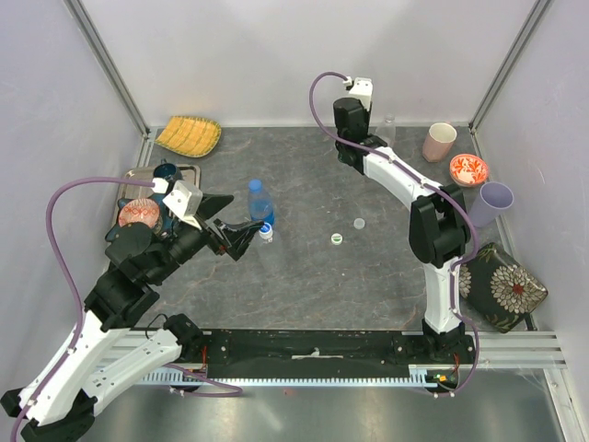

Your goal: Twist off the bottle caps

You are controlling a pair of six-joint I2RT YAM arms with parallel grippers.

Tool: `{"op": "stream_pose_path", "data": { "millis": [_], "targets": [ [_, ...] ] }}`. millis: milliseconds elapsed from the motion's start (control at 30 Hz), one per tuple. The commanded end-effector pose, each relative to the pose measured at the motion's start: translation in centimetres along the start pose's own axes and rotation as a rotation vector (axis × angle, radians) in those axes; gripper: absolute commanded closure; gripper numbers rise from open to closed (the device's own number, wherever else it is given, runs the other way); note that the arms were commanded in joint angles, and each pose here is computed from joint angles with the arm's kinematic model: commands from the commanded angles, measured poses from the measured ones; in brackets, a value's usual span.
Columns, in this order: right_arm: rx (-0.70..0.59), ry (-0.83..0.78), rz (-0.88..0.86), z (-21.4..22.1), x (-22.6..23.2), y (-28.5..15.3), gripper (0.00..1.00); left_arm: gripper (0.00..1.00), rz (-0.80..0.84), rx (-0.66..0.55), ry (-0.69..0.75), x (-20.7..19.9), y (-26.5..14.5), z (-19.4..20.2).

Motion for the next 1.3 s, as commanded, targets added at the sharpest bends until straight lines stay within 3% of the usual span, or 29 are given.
{"op": "stream_pose_path", "data": {
  "millis": [0,200,833,967,1267],
  "targets": [
    [0.005,0.022,-0.026,-1.0,0.0,-0.2,0.50,0.00,0.003,-0.008,0.050,0.1,0.1,-0.5],
    [-0.011,0.036,-0.031,-2.3,-0.3,-0.6,0.36,0.00,0.010,-0.006,0.051,0.0,0.1,-0.4],
    [-0.024,0.056,-0.059,-3.5,-0.6,-1.3,0.30,0.00,0.010,0.002,0.046,0.0,-0.3,-0.3],
    [-0.022,0.070,-0.067,-3.7,-0.6,-1.6,0.24,0.00,0.010,0.004,0.048,0.0,-0.2,-0.2],
    [-0.067,0.218,-0.161,-9.1,-3.0,-7.5,0.18,0.00,-0.004,-0.027,0.063,0.1,-0.6,-1.0]
  ]
}}
Point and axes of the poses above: each gripper's point midway between its finger pads, its own y axis out along the fingers, its own x axis along the line the jaws close on, z = x × y, the point moved 8 cm from there along -y, back along the fingers, and after that the axes turned 4 degrees about -y, right-handed, at the moved point
